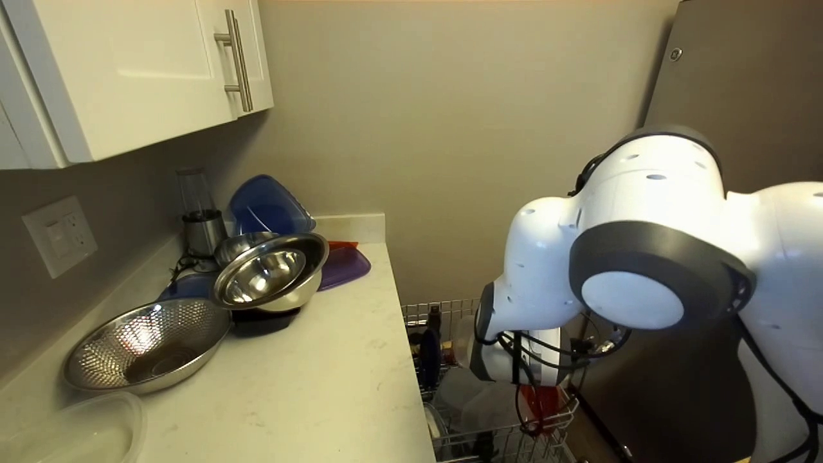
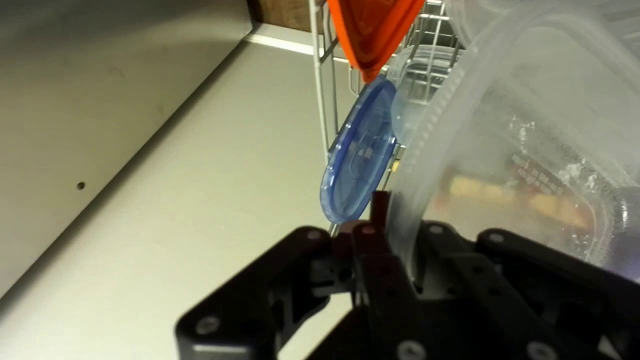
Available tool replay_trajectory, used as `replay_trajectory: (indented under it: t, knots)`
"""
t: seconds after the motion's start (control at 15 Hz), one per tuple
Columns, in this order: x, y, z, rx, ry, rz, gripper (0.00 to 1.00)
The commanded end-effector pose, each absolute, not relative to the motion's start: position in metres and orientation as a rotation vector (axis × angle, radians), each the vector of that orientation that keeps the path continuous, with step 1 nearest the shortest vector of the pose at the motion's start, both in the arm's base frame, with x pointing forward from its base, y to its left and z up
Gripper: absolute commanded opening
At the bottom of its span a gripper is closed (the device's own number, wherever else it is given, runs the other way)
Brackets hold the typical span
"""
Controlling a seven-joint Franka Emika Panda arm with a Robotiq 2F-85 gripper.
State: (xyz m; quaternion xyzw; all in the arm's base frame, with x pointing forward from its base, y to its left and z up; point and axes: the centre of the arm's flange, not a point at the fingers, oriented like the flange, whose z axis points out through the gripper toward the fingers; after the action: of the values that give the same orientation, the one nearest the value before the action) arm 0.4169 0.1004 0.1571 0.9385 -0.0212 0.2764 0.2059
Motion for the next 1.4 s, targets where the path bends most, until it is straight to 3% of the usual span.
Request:
replay_trajectory:
  t: [0.0, 1.33]
  knots:
    - [0.427, 0.121, 0.187, 2.510, -0.041, 0.748, 0.04]
    - [0.505, 0.140, 0.193, 2.104, 0.088, 0.639, 0.04]
